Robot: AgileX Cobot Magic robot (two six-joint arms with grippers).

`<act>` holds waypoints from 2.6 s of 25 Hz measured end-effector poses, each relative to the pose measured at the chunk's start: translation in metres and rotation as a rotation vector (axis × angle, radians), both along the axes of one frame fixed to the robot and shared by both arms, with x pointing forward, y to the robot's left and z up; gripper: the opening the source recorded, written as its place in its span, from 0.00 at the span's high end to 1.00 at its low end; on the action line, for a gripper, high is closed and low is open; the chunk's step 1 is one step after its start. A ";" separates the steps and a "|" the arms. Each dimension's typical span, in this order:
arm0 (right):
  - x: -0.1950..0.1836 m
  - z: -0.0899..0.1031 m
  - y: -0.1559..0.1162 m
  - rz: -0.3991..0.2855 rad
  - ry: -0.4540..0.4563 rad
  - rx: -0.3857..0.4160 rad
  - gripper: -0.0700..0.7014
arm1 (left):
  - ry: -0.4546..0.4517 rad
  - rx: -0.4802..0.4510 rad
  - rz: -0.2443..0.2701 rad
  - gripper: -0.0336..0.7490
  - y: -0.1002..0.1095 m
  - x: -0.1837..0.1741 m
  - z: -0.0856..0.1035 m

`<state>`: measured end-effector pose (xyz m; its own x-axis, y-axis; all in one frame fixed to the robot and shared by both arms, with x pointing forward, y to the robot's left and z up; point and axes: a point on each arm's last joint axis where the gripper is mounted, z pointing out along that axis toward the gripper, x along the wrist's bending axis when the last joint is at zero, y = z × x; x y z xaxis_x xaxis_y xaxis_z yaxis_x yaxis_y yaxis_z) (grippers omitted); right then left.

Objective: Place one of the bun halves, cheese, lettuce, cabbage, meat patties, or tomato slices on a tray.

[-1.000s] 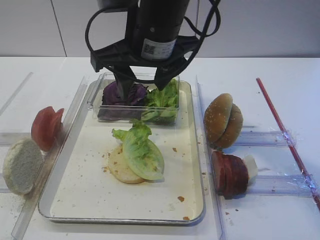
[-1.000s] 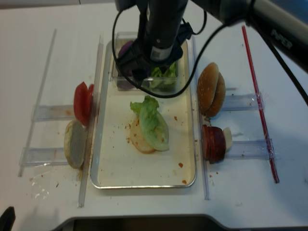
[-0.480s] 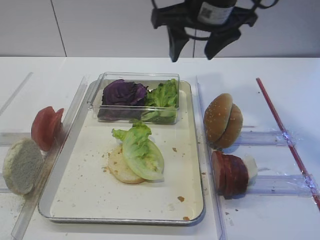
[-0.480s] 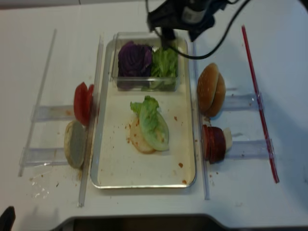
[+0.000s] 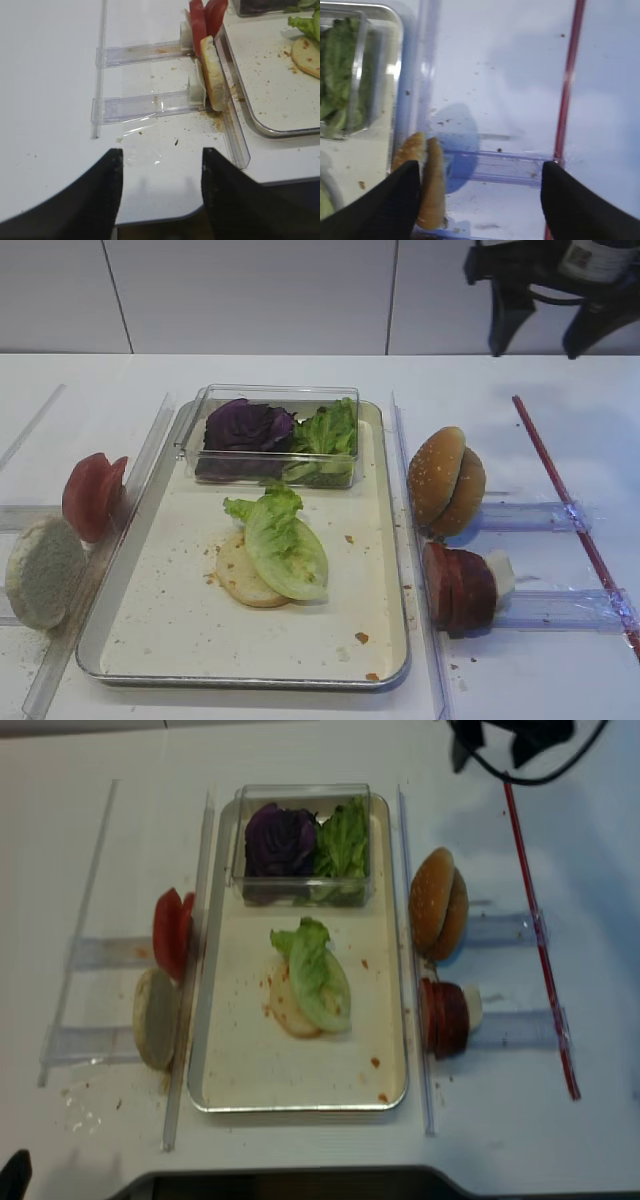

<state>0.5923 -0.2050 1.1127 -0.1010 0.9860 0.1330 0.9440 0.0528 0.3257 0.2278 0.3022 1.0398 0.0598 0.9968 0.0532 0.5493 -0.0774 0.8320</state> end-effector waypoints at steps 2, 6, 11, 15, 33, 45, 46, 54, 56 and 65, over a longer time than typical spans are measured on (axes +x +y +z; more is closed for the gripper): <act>-0.007 -0.004 -0.021 -0.047 0.021 -0.021 0.24 | 0.000 0.000 0.000 0.52 0.000 0.000 0.000; -0.027 -0.004 -0.051 -0.087 0.033 -0.052 0.24 | 0.000 0.000 0.000 0.52 0.000 0.000 0.000; -0.053 0.002 -0.061 -0.053 0.014 -0.084 0.24 | 0.000 0.000 0.000 0.52 0.000 0.000 0.000; -0.068 0.014 -0.062 -0.021 -0.029 -0.087 0.24 | 0.000 0.000 0.000 0.52 0.000 0.000 0.000; -0.184 0.000 -0.072 0.021 -0.060 -0.070 0.37 | 0.000 0.000 0.000 0.52 0.000 0.000 0.000; -0.261 -0.017 -0.079 0.017 -0.175 -0.062 0.40 | 0.000 0.000 0.000 0.52 0.000 0.000 0.000; -0.268 -0.018 -0.080 0.016 -0.195 -0.061 0.41 | 0.000 0.000 0.000 0.52 0.000 0.000 0.000; -0.316 -0.037 -0.087 0.010 -0.330 -0.079 0.41 | 0.000 0.000 0.000 0.52 0.000 0.000 0.000; -0.326 -0.044 -0.088 0.008 -0.360 -0.082 0.41 | 0.000 -0.005 -0.003 0.52 0.000 0.000 0.000; -0.360 -0.069 -0.093 -0.003 -0.505 -0.087 0.41 | 0.000 0.000 0.000 0.52 0.000 0.000 0.000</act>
